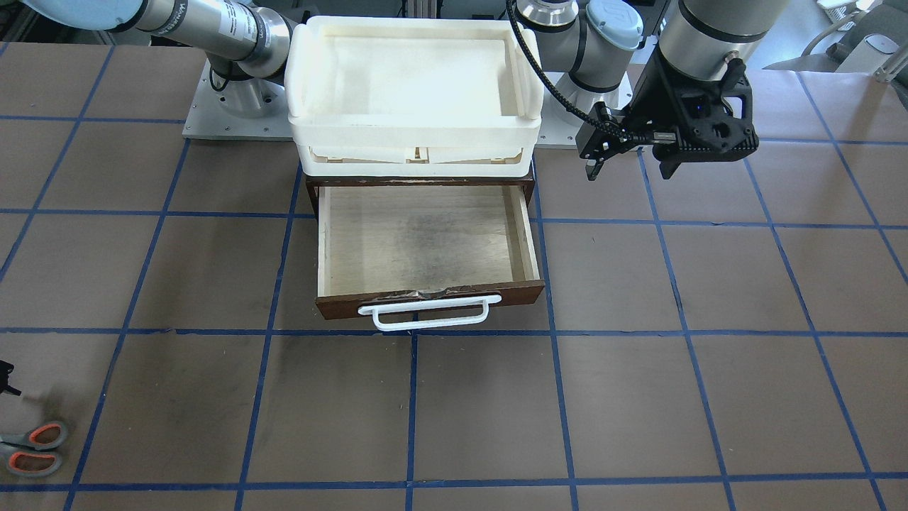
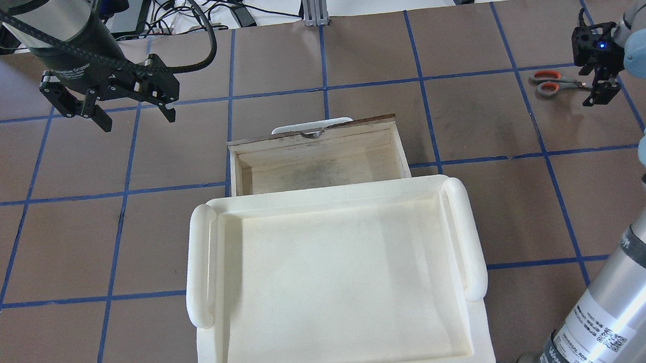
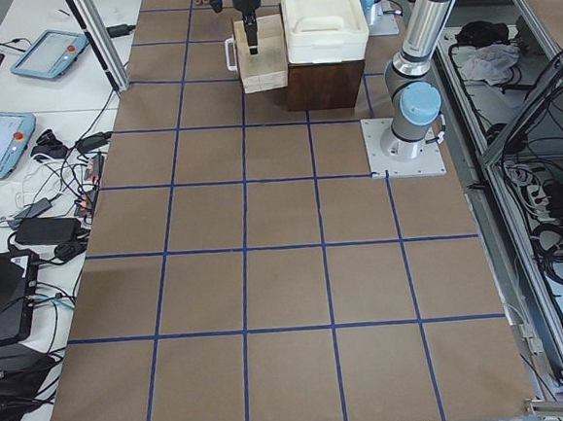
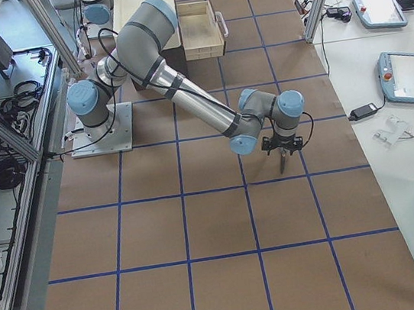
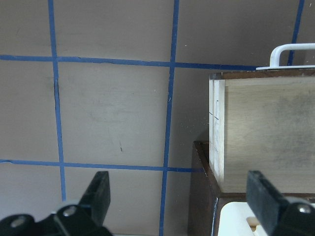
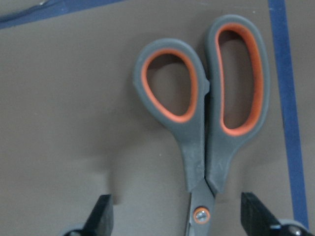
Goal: Put scissors in drawer and close it
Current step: 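Close the right gripper on the scissors near the pivot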
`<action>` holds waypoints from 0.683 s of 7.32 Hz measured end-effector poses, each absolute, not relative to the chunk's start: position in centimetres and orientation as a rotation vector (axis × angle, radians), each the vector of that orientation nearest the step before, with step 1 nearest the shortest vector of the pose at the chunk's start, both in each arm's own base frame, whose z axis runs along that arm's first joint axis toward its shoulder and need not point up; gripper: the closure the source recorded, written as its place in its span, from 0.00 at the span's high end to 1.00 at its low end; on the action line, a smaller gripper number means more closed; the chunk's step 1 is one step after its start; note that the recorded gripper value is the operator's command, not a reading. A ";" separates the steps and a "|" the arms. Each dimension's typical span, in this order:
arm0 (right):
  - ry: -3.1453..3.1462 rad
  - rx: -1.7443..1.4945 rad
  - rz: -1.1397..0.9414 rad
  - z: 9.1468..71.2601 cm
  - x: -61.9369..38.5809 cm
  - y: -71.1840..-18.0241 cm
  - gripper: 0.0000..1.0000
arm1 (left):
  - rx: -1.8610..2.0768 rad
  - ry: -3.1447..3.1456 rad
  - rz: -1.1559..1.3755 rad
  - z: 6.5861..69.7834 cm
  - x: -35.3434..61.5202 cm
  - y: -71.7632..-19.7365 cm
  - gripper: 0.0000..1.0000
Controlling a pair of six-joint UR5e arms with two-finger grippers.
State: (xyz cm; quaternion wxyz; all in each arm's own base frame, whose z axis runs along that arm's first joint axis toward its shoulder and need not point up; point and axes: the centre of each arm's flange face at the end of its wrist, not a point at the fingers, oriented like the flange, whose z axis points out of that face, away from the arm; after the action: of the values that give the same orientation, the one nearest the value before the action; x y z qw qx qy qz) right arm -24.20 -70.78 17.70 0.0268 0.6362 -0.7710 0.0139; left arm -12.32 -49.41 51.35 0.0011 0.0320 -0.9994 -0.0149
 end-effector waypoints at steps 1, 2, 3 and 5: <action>-2.378 1.968 0.049 17.7 -24.3 -71.0 0.85 | 0.100 -3.137 -0.047 51.4 -12.4 -49.4 1.00; -2.377 1.971 0.060 17.9 -24.2 -71.0 0.80 | 0.098 -3.137 -0.046 51.4 -12.4 -49.4 1.00; -2.376 1.974 0.072 18.0 -24.1 -71.0 0.78 | 0.097 -3.137 -0.047 51.3 -12.4 -49.3 1.00; -2.383 1.965 0.083 18.3 -24.1 -71.0 0.73 | 0.097 -3.137 -0.050 51.3 -12.5 -49.3 1.00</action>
State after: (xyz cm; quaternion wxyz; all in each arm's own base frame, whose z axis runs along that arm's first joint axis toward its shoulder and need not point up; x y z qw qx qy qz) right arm -24.08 -71.05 18.30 0.0260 0.6358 -0.7709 0.0267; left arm -12.45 -49.28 51.27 0.0011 0.0309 -0.9994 -0.0158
